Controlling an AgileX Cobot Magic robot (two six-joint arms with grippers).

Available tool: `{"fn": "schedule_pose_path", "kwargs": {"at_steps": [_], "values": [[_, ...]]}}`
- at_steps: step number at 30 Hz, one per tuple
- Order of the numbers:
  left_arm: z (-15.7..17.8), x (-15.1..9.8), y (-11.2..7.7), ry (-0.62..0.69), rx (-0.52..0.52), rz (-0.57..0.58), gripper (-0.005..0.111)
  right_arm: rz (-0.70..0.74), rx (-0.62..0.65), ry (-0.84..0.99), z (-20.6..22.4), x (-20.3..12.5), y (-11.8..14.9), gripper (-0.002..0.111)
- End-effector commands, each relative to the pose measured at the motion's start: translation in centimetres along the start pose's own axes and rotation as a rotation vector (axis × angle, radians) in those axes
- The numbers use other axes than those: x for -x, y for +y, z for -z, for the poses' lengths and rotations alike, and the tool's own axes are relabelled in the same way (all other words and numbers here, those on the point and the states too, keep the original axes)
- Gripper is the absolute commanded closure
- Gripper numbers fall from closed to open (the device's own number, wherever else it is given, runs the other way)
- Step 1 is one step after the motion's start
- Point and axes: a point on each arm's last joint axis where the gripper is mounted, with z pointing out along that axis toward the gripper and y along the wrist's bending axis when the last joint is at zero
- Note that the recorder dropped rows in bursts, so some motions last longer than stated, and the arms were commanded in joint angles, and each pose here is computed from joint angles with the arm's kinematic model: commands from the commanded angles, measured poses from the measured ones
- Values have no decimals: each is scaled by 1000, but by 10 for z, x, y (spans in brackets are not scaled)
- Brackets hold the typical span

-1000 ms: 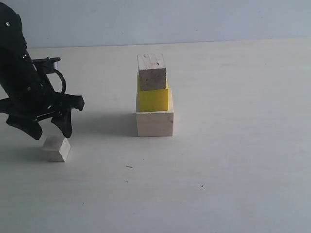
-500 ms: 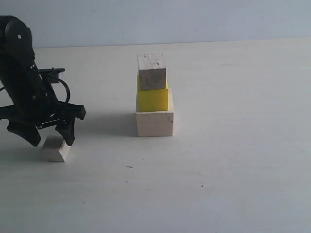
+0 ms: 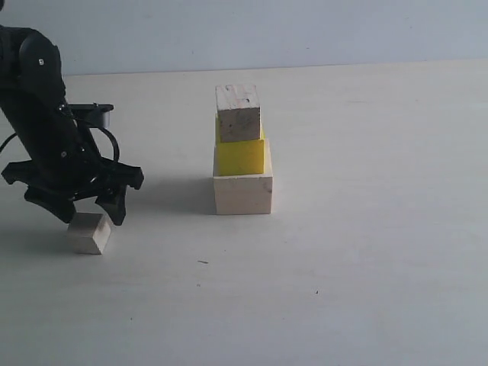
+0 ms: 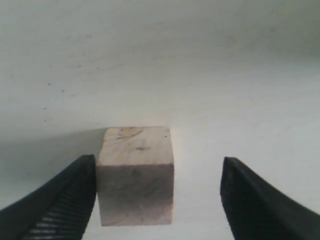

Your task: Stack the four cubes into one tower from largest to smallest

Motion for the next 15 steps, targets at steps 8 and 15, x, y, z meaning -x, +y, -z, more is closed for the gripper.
{"fn": "schedule_pose_path", "kwargs": {"at_steps": [8,15], "values": [[-5,3,0,-4,25,-20,41,4,14,-2,0,-1,1,108],[-16,4,1,34,32,-26,41,5,13,0,0,-1,1,108]]}}
